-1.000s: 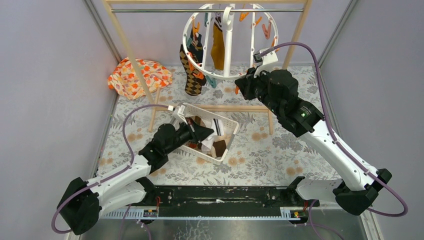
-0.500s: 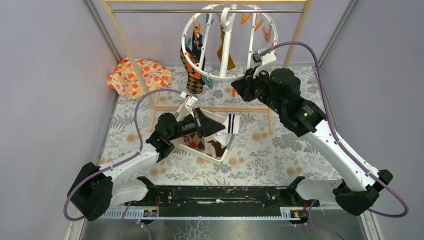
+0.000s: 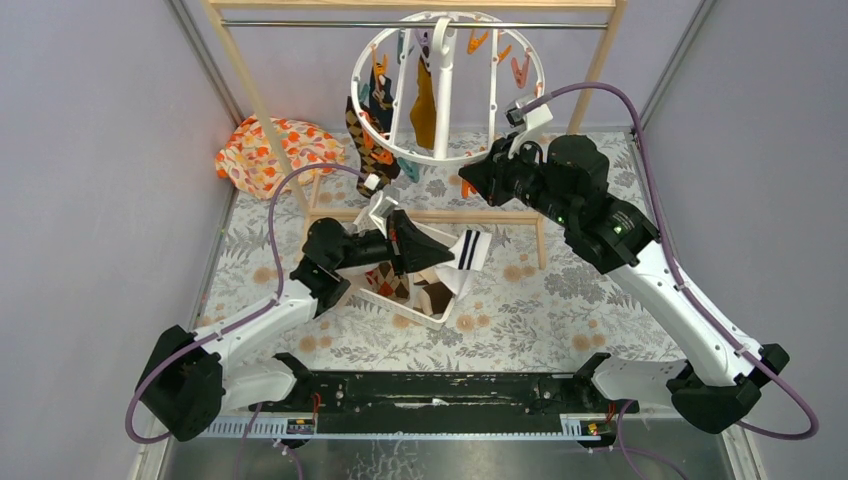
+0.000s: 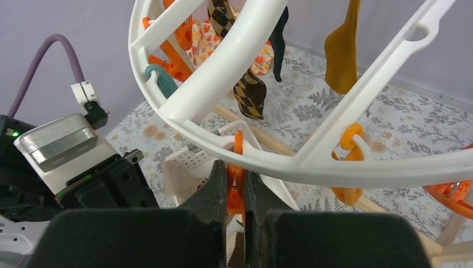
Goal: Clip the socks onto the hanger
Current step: Pick up the sock from the bin, then clamp the sock onto the hanger.
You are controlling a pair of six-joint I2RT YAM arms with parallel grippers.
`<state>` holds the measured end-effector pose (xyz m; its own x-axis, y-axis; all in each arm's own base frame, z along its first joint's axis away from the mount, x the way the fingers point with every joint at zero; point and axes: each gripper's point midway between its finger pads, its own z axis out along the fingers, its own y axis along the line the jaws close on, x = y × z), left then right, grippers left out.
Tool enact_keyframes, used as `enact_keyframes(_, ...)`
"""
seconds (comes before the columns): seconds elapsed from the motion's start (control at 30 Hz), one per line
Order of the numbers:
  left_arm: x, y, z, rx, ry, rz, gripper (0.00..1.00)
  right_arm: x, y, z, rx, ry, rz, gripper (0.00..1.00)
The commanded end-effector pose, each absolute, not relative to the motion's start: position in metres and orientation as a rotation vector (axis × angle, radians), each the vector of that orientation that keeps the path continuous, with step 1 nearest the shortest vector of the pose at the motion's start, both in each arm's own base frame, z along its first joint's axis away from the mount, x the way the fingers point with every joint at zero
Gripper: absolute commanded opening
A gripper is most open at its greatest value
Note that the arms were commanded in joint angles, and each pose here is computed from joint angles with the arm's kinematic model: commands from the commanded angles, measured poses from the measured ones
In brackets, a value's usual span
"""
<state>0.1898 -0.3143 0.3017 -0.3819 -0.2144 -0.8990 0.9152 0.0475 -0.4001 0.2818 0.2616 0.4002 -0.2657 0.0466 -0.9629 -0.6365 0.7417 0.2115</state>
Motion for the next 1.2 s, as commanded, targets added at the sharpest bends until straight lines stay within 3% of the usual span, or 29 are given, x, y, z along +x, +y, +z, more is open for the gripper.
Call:
enact_keyframes(0.0, 0.191, -0.311, 0.331, 0.833, 1.214, -1.475, 0.0, 0.257, 0.263, 0.419, -0.55, 1.684, 0.792, 0.0)
enact_keyframes(0.37, 0.206, -0.295, 0.368, 0.796, 1.097, -1.485, 0.0, 0.25, 0.264, 0.416, -0.591, 1.682, 0.813, 0.0)
enact_keyframes(0.6, 0.189, -0.292, 0.392, 0.829, 0.987, -1.575, 0.0, 0.246, 0.266, 0.416, -0.623, 1.67, 0.836, 0.0)
enact_keyframes(1.17, 0.18, -0.282, 0.38, 0.84, 0.947, -1.633, 0.0, 0.228, 0.266, 0.437, -0.659, 1.597, 0.955, 0.0)
